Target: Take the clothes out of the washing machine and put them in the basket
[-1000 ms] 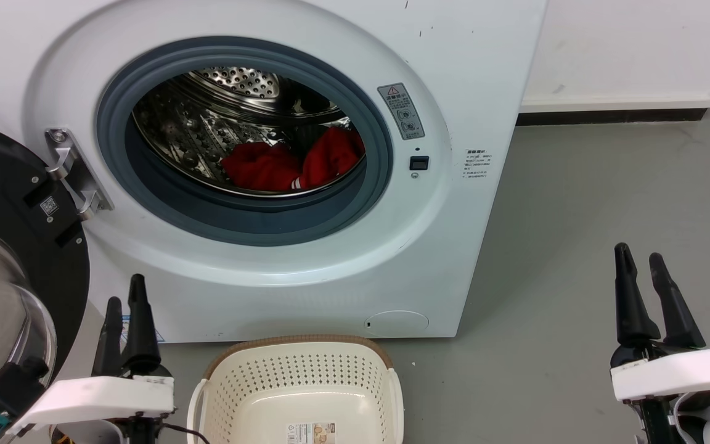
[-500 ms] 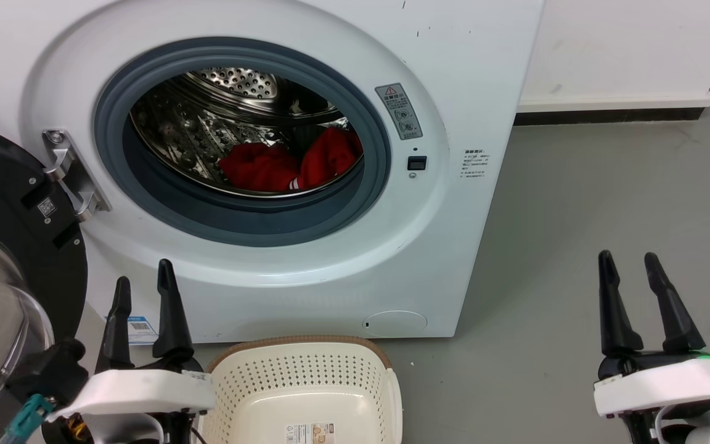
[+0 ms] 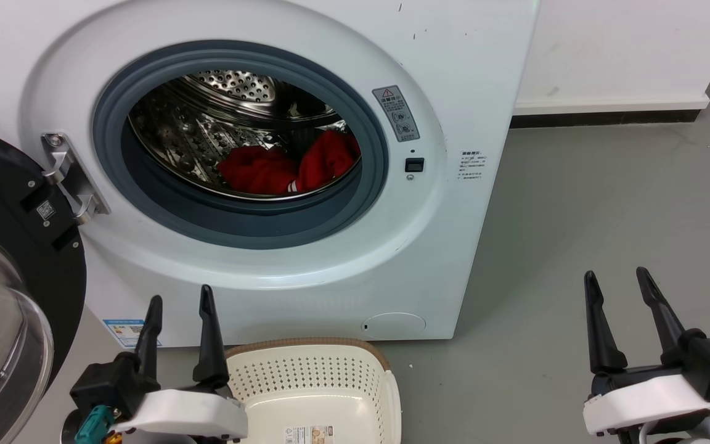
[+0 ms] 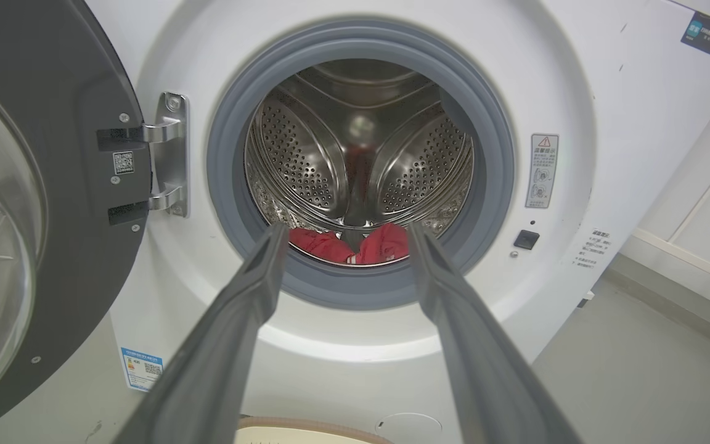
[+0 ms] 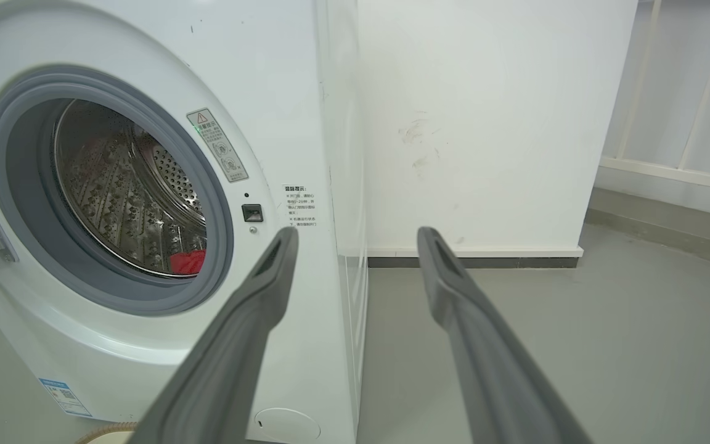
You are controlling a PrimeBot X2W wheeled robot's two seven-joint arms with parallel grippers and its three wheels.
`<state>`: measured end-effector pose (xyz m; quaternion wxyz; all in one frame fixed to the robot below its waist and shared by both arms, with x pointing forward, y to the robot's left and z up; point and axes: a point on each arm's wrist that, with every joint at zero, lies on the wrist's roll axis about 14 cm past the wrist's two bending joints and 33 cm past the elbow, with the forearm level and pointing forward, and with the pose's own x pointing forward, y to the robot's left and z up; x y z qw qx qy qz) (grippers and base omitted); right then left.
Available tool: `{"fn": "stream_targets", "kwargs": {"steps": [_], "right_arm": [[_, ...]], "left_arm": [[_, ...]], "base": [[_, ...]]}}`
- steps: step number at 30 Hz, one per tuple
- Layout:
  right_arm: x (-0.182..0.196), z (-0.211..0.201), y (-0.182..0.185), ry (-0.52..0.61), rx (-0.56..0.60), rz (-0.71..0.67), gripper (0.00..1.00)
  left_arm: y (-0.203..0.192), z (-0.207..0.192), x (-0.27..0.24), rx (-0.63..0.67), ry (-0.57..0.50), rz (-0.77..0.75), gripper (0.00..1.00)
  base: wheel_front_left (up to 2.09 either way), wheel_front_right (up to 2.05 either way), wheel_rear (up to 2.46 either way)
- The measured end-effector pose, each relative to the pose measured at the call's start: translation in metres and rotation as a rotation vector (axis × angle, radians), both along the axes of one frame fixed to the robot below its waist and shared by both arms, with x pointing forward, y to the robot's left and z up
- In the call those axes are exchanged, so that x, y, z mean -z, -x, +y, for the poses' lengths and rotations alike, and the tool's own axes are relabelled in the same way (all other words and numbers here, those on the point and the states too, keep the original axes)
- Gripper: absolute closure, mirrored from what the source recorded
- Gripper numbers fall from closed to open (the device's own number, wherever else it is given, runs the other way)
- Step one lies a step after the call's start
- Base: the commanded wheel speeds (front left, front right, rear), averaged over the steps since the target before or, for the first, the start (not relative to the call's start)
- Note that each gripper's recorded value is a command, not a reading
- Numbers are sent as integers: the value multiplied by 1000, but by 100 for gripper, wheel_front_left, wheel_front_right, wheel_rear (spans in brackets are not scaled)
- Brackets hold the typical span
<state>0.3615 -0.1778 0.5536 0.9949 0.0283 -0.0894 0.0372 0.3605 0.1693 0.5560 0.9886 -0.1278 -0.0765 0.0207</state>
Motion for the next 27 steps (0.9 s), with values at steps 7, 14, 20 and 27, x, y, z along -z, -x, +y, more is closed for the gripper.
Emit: {"fn": "stream_targets", "kwargs": {"steps": [7,14,20,27], "right_arm": [[5,0,4,50,5,4,0],[11,1,6,123,4,14,0],[10,1,8,159,6,3,0],[14,-5,12,131,21,11,0]], "left_arm": [[2,-4,11,40,-33,14,0],[5,-9,20,77,-96,20,0],[6,-14,15,88,-156,-8,0],[10,-13,10,95,-147,-35,0]], "base": [[0,0,0],[0,0,0],[0,0,0],[0,0,0]]}}
